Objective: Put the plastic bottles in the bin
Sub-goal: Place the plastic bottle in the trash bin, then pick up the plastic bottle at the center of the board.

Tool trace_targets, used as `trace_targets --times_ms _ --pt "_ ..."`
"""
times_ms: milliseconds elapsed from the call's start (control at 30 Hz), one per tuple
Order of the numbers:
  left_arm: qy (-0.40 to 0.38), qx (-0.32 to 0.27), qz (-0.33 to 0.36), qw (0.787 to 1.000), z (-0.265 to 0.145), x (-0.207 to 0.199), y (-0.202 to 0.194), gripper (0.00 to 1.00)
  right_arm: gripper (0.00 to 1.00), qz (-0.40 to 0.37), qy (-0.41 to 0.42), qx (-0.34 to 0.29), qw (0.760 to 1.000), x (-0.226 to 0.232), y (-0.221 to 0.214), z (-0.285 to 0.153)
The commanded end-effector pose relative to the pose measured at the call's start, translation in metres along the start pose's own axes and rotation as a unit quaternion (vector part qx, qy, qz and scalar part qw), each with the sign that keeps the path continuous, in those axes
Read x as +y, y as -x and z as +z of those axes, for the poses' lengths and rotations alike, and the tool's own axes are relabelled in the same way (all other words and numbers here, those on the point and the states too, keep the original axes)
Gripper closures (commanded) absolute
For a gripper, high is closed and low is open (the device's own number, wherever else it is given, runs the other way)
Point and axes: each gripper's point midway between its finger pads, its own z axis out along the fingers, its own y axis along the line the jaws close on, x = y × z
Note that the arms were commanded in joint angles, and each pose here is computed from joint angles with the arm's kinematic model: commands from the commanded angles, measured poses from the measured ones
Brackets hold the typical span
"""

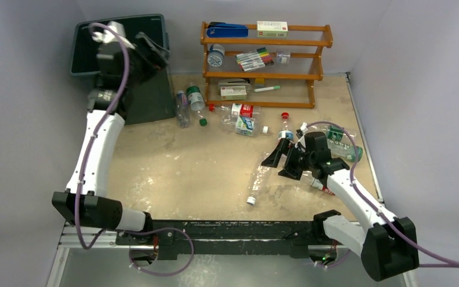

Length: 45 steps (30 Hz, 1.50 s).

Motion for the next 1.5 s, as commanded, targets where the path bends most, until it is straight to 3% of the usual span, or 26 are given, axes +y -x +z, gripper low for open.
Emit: trace_targets --times_ms 0,233,533,733,933,1133,1367,1467 --pt "-0.068 0.052 0.018 0.996 -0.026 -0.045 -0.055 0.14 0.01 -0.007 -0.002 -0.033 0.999 0.007 0.021 0.012" --pt "-0.07 0.146 0.056 0.985 -0.061 -0.04 -0.14 0.13 0.01 -0.011 -0.035 -0.024 0.999 0.004 0.016 0.041" --pt "-0.044 0.198 0.086 0.975 -0.103 -0.003 -0.174 0.13 0.01 -0.023 -0.085 -0.003 0.996 0.003 0.006 0.093" --pt "-0.036 0.23 0.094 0.968 -0.122 0.014 -0.19 0.12 0.26 -0.026 -0.08 0.0 0.996 0.012 0.001 0.109" --pt "-0.067 0.269 0.087 0.957 -0.143 0.007 -0.2 0.12 0.32 -0.047 -0.049 -0.01 0.998 0.039 0.003 0.102" --pt "-0.094 0.299 0.075 0.947 -0.162 0.002 -0.211 0.12 0.36 -0.118 -0.01 -0.008 0.993 0.08 0.017 0.081" --pt "-0.155 0.268 -0.014 0.951 -0.178 -0.024 -0.202 0.11 0.38 -0.177 0.022 -0.004 0.984 0.125 0.035 0.057" --pt "-0.155 0.259 -0.021 0.953 -0.18 -0.024 -0.198 0.11 0.38 -0.197 0.041 -0.006 0.98 0.148 0.043 0.045"
